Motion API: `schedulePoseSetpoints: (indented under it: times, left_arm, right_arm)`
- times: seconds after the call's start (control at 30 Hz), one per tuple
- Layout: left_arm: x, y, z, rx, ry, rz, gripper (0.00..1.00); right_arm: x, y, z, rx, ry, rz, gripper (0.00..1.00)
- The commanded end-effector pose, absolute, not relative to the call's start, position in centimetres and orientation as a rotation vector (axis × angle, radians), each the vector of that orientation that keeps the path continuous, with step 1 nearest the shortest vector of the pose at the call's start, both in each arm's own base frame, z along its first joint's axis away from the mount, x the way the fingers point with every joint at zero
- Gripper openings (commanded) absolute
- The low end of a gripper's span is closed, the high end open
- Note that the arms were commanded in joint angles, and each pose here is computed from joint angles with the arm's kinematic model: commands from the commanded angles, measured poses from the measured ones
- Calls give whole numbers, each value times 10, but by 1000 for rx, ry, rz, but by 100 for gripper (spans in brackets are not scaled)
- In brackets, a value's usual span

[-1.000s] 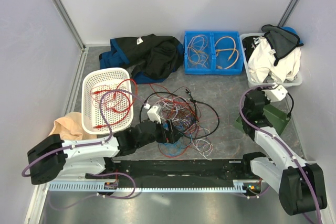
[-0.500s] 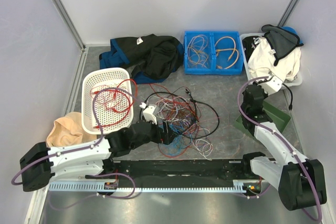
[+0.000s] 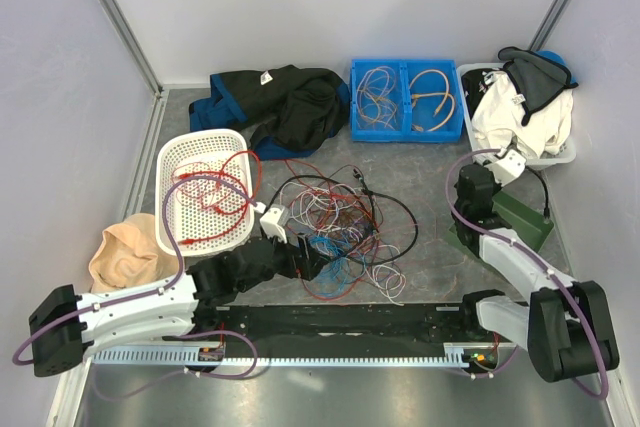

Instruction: Untangle the cables

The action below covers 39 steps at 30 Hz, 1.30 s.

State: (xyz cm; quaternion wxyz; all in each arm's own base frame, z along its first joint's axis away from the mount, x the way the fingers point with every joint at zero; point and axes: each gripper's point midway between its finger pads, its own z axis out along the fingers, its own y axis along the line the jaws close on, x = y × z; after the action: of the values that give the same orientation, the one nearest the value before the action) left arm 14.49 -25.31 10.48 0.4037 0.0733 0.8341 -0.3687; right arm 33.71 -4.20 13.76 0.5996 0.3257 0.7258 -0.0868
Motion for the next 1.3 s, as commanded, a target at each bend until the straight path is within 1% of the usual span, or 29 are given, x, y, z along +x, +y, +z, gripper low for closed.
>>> schedulePoseSetpoints:
  times: [0.0, 0.23, 0.37, 0.5, 0.67, 0.73, 1.0, 1.27]
  left_arm:
    - [148, -254, 109, 139, 2087, -952, 99]
    - [147, -254, 99, 142, 2112, -933, 99]
    - [147, -258, 96, 157, 2127, -929, 99]
    - [147, -259, 93, 164, 2134, -925, 99]
    - [146, -268, 96, 174, 2121, -967, 99]
    - [145, -271, 94, 194, 2130, -968, 99]
    - [143, -278, 95, 227, 2128, -994, 99]
    - [144, -278, 98, 234, 2108, -997, 99]
  right_arm:
    - [345, -35, 125, 813, 1683, -145, 0]
    - [347, -24, 113, 844, 1727, -68, 0]
    - [338, -27, 113, 890, 1721, -70, 0]
    - [319, -39, 122, 900, 1658, -102, 0]
    - [307, -47, 149, 877, 1527, -78, 0]
    - [301, -51, 152, 865, 1495, -87, 0]
    - [298, -62, 164, 869, 1387, -107, 0]
    - [319, -60, 187, 895, 1342, -55, 0]
